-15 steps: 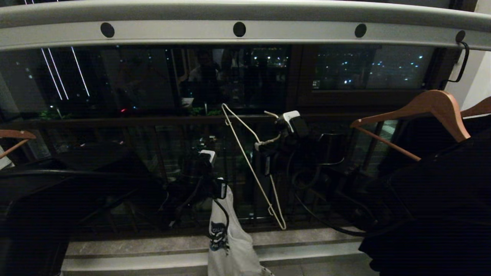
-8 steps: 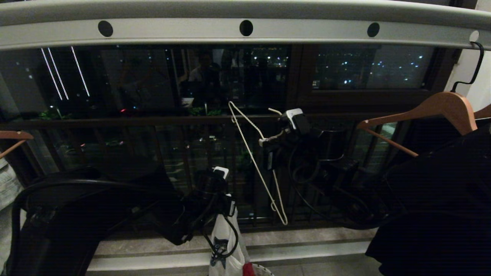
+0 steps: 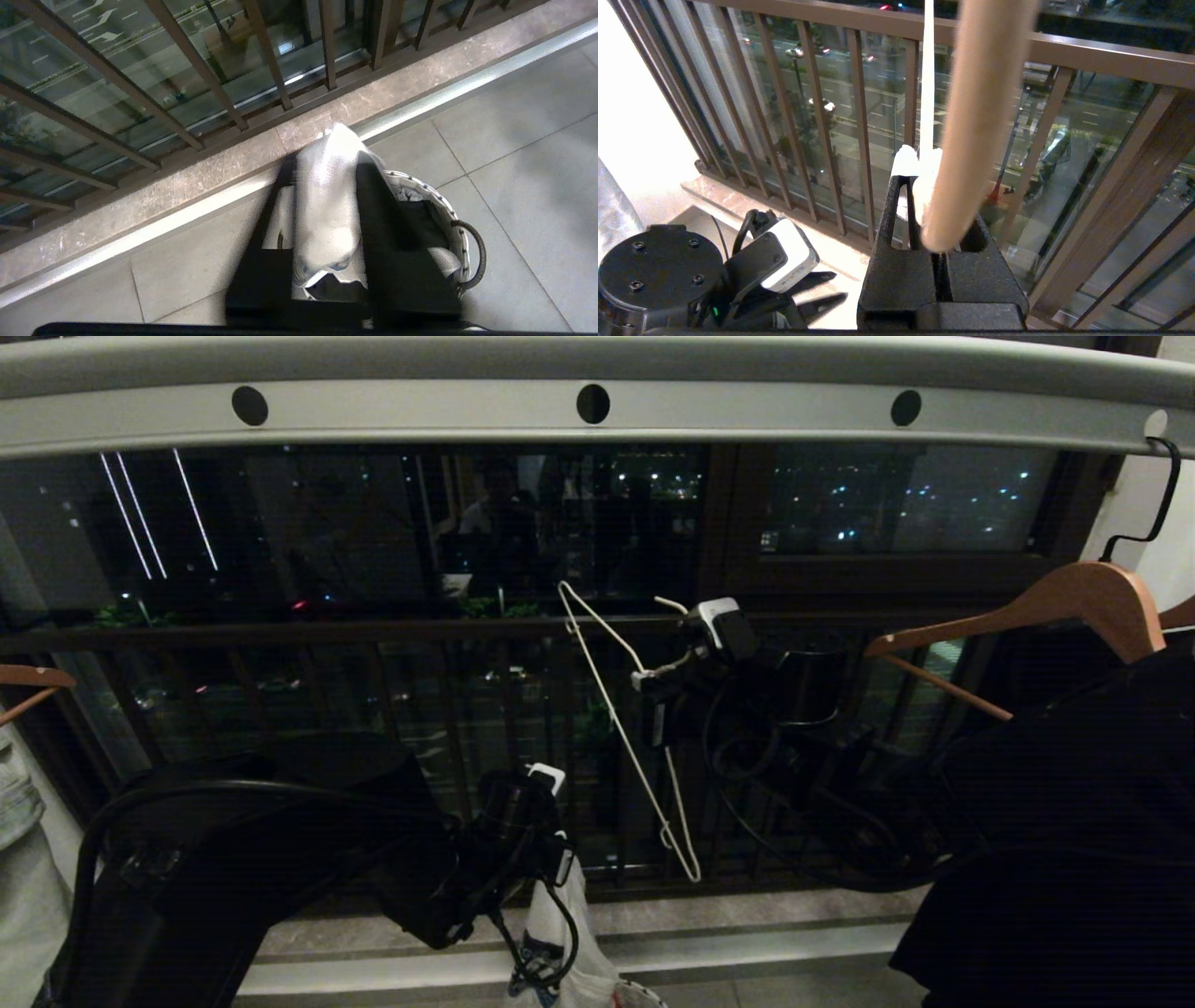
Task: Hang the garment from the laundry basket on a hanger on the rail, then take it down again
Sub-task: Put clothes in the basket
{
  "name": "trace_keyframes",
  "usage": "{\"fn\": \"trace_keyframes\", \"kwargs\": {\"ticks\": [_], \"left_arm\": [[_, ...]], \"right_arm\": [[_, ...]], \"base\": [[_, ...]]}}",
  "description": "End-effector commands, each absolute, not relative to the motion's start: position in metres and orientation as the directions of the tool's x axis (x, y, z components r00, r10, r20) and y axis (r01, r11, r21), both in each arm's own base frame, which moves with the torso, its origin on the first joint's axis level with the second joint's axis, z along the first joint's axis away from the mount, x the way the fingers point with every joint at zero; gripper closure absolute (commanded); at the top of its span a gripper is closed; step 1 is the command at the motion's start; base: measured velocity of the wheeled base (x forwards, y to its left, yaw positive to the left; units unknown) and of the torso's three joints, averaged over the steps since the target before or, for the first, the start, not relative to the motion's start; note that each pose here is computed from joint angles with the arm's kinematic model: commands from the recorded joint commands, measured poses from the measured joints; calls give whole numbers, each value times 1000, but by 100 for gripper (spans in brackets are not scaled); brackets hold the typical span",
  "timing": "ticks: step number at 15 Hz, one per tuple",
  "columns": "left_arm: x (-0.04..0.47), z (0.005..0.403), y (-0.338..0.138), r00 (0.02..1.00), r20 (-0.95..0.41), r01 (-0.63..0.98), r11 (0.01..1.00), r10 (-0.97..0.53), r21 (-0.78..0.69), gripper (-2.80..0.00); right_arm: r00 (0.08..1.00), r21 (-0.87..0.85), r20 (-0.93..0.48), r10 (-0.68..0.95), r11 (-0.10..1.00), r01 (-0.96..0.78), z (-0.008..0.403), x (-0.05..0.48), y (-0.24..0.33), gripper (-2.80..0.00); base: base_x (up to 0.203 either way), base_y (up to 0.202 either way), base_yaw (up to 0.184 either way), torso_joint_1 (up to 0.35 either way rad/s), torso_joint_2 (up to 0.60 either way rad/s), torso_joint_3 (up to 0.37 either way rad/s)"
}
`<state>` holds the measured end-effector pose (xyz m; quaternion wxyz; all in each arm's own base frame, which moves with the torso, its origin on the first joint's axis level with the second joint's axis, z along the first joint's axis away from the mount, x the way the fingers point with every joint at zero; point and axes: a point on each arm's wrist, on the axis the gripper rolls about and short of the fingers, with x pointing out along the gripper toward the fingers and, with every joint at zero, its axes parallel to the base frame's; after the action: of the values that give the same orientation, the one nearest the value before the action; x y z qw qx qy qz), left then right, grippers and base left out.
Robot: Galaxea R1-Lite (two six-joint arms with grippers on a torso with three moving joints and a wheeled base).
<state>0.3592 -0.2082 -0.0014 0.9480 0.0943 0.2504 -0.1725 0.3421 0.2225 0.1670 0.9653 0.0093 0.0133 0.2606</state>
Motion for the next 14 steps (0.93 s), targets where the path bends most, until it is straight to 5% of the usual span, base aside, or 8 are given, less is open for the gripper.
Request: {"fn": "trace_keyframes", "kwargs": {"ticks": [1, 8, 9, 14], "left_arm": [[355, 2, -206, 814, -508, 380, 919, -280, 102, -280], [344, 29, -199, 829, -477, 400, 906, -293, 139, -280], [342, 32, -199, 830, -473, 401, 905, -295, 140, 0], [329, 80, -192, 868, -380, 394, 909, -320, 133, 0]], "right_arm": [[864, 25, -13, 503, 864, -503, 168, 342, 223, 0], [865, 25, -13, 501, 865, -501, 168, 342, 222, 0], [865, 25, -14, 502, 865, -502, 168, 342, 222, 0], [873, 23, -51, 486, 874, -485, 162, 331, 218, 0]], "base": [[0, 0, 0, 0, 0, 0], [0, 0, 0, 0, 0, 0], [0, 0, 0, 0, 0, 0], [0, 0, 0, 0, 0, 0]]}}
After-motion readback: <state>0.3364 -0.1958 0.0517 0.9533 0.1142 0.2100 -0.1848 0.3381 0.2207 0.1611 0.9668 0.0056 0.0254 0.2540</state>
